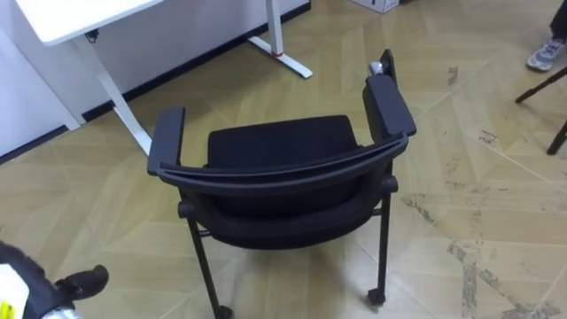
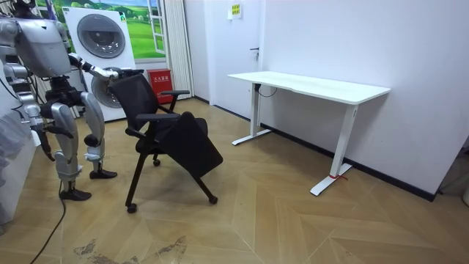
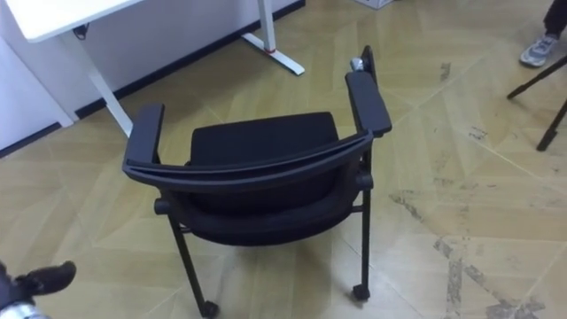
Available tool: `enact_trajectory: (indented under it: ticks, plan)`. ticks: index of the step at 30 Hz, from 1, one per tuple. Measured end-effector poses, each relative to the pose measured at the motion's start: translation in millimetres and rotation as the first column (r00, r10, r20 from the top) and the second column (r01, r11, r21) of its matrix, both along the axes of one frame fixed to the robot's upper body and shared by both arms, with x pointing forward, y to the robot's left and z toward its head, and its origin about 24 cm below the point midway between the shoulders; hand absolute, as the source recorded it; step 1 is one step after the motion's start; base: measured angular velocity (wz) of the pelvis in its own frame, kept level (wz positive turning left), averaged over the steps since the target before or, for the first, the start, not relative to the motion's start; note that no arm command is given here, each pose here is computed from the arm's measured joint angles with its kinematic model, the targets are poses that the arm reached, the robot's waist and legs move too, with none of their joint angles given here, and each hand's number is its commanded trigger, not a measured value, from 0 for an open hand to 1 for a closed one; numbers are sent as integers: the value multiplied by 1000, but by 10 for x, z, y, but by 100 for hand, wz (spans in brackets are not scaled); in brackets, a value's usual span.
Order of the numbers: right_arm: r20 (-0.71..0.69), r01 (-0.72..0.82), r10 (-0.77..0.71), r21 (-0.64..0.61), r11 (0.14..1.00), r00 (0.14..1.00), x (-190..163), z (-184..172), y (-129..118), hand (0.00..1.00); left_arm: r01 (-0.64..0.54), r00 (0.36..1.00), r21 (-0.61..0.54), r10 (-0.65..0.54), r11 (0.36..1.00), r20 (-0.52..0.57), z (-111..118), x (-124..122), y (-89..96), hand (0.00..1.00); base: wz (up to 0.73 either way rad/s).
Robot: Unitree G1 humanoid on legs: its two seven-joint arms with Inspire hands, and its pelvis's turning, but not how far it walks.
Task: Push chair
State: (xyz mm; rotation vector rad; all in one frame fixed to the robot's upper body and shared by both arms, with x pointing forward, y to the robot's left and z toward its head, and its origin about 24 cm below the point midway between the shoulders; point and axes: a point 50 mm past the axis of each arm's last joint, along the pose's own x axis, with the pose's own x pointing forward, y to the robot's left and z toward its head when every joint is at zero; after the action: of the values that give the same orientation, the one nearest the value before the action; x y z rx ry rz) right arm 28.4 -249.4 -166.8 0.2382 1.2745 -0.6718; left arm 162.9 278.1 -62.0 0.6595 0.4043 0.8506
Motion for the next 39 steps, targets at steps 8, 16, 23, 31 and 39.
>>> enact_trajectory:
  ticks: [8,16,23,31,39]
  plan:
    - [21,-45,44,43,998,999,84,-10,54,0,130,985,205,-149,970,81,377,369,2,0,0]
    - [25,-53,52,55,997,998,98,-10,60,0,187,968,259,-223,948,115,506,469,-108,0,0]
    - [28,-64,63,58,996,998,100,-7,48,0,205,966,274,-239,940,100,515,472,-91,0,0]
    - [38,-79,78,38,996,996,95,20,-55,0,294,908,481,-399,826,131,988,635,-126,0,0]
    - [37,-75,73,50,996,997,68,14,-50,0,329,864,544,-479,772,156,1193,693,-265,0,-2]
